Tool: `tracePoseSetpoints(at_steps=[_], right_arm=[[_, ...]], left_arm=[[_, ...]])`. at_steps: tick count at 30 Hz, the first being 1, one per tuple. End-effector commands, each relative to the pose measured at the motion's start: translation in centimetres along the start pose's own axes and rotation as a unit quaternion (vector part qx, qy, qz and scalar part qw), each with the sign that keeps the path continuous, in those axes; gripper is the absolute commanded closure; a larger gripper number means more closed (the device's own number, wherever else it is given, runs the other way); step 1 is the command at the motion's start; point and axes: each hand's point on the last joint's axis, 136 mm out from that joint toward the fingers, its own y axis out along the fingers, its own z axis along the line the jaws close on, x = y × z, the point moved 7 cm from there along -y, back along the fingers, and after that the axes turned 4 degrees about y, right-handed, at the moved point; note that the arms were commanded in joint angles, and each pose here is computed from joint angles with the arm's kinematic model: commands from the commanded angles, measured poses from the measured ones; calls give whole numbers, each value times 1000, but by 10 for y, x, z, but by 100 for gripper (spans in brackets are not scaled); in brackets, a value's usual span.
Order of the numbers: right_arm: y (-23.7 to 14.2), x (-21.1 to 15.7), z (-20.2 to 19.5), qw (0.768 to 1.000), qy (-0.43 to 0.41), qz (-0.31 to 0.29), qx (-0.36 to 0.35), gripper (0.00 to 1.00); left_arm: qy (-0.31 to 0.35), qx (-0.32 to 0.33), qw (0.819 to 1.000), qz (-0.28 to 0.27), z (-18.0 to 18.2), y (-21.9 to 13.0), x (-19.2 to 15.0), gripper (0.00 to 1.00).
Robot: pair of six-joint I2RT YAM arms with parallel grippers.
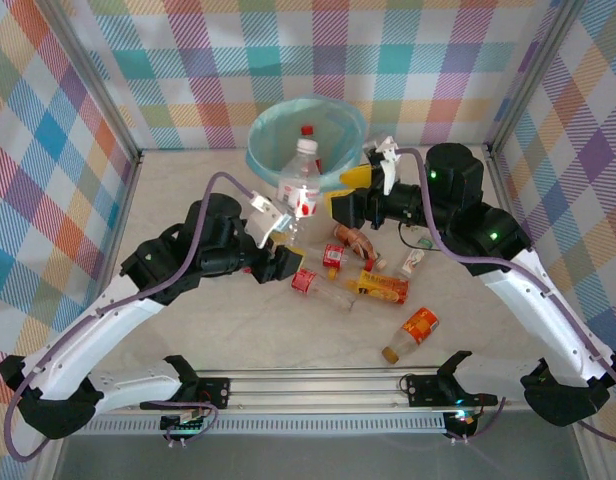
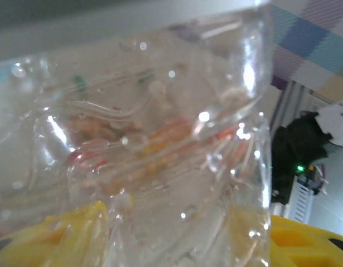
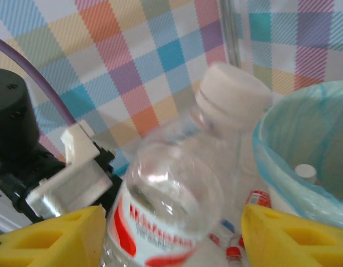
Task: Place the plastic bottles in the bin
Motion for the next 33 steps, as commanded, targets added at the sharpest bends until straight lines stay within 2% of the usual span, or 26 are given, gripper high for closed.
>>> tracePoseSetpoints(at_steps=[1, 5, 13, 20, 26, 30, 33], right_arm=[[-7, 18, 13, 999, 11, -25, 32, 34], [-6, 19, 11, 999, 27, -25, 23, 34], [-4, 25, 21, 996, 45, -23, 78, 37], [-3, 29, 18, 995, 61, -32, 69, 39], [-2, 30, 12, 996, 74, -24, 40, 34], [-3, 32, 14, 996, 69, -29, 47, 43], [-4, 33, 15, 996, 60, -32, 49, 58]], left_arm=[[39, -53, 998, -4, -15, 0, 0, 46], [53, -56, 997, -6, -16, -1, -3, 45], [66, -68, 996, 2, -19, -3, -8, 44], [84, -77, 993, -6, -22, -7, -10, 44], [93, -73, 993, -11, -22, -9, -10, 44], [95, -73, 993, -7, -22, -9, -11, 44], [96, -70, 993, -1, -21, -8, -13, 43]])
